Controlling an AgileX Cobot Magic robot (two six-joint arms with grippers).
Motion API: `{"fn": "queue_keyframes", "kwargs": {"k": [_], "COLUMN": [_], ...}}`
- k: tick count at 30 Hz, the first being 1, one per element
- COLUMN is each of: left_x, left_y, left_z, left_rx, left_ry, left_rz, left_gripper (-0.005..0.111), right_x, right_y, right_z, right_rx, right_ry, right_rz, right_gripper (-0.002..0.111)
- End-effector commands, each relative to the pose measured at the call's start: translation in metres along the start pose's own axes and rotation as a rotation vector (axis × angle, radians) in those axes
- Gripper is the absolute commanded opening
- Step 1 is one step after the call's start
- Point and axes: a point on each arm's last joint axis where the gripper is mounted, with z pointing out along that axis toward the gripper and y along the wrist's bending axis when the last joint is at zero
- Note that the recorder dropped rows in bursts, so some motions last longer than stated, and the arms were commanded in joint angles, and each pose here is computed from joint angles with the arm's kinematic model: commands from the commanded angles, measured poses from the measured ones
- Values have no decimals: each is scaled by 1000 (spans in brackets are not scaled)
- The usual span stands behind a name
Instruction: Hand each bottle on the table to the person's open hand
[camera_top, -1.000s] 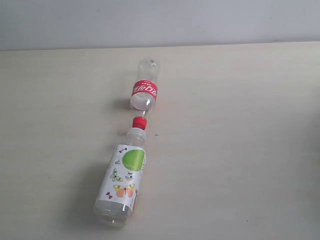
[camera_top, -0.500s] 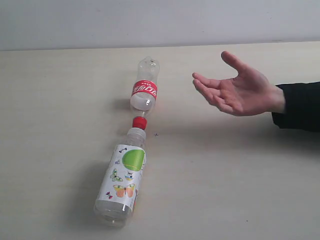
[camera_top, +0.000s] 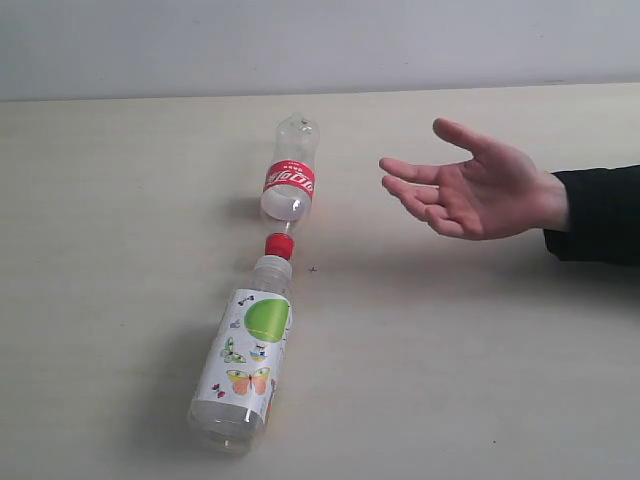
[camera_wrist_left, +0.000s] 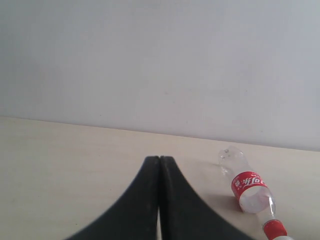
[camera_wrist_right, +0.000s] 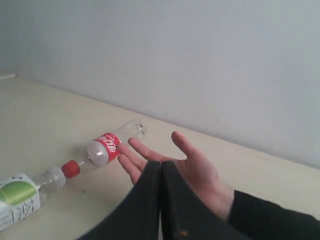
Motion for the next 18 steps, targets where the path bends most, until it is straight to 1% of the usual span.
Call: {"fn": "queue_keyframes", "kwargs": {"k": [1, 18], "left_x": [1, 1], "left_y": [0, 0], "left_z": [0, 0], "left_rx": [-2, -2], "left_ry": [-2, -2], "left_rz": [4, 4], "left_gripper": [0, 0], "right_x": [10, 12], "right_y": [0, 0], "right_z": [0, 0], "right_rx": [2, 2], "right_ry": [98, 104], "right_rz": [-7, -7], "right_gripper": [0, 0]}}
